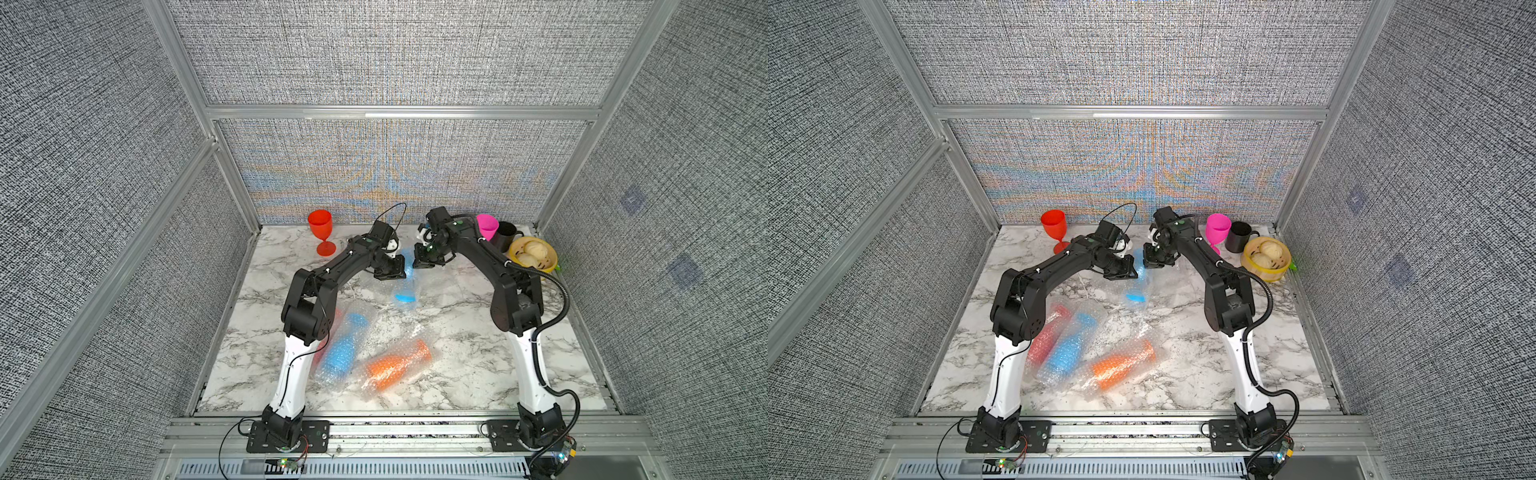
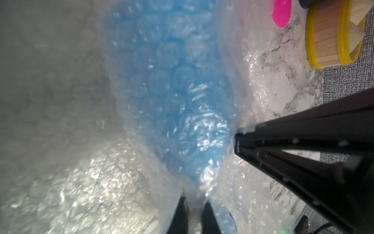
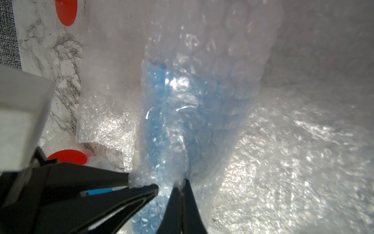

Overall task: Unpack wine glasses from bubble wrap
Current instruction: Unwrap the bubble wrap.

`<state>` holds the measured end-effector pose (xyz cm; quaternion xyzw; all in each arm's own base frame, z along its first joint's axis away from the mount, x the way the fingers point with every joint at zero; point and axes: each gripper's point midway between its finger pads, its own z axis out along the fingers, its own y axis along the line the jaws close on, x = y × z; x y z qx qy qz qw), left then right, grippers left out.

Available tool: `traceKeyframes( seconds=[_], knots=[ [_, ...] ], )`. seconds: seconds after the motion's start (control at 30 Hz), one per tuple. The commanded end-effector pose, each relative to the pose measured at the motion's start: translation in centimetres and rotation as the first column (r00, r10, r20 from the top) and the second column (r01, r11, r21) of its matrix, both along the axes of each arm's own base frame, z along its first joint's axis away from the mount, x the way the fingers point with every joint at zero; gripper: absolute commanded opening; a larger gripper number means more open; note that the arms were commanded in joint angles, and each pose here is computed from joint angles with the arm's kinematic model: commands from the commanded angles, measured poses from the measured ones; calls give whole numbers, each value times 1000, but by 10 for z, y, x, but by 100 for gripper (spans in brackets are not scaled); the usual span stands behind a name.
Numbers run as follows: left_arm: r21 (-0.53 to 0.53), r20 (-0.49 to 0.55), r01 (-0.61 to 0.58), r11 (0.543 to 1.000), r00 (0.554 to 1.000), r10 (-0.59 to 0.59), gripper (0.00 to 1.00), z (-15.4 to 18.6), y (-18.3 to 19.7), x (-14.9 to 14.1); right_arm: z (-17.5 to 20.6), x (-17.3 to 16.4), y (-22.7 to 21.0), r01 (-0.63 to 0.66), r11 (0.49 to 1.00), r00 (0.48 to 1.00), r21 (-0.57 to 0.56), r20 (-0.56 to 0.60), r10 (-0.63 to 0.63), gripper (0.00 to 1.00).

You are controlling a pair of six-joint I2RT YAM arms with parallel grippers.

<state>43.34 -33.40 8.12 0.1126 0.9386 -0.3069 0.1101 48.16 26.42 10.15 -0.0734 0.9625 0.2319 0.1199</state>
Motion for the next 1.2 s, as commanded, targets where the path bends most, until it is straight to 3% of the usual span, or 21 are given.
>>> traceKeyframes(
  seconds=[0.0,0.3,0.63,0.77,0.87,1.07,1.17],
  knots=[
    [-9,-16,-12,1000,1000,12,0,-2,6,1,-5,0,-13,22,999,1000,-38,-3,-22,0],
    [-35,-39,-95,995,995,93,0,-9,33,7,-11,3,-52,113,992,994,-63,11,-113,0],
    [-71,-39,-122,990,992,119,0,0,42,15,-30,6,-62,132,988,991,-76,-20,-134,0],
    [-51,-40,-172,984,985,170,28,6,60,20,-33,7,-61,134,988,990,-76,-26,-136,0],
    [-43,-32,-207,977,978,206,42,11,74,23,-34,7,-62,136,988,990,-78,-28,-138,0],
    [-52,31,-254,966,966,256,53,42,91,29,-33,5,-61,141,987,989,-72,-29,-144,0],
    [4,99,-274,962,957,272,55,60,104,32,-31,6,-60,144,987,989,-68,-27,-147,0]
  ],
)
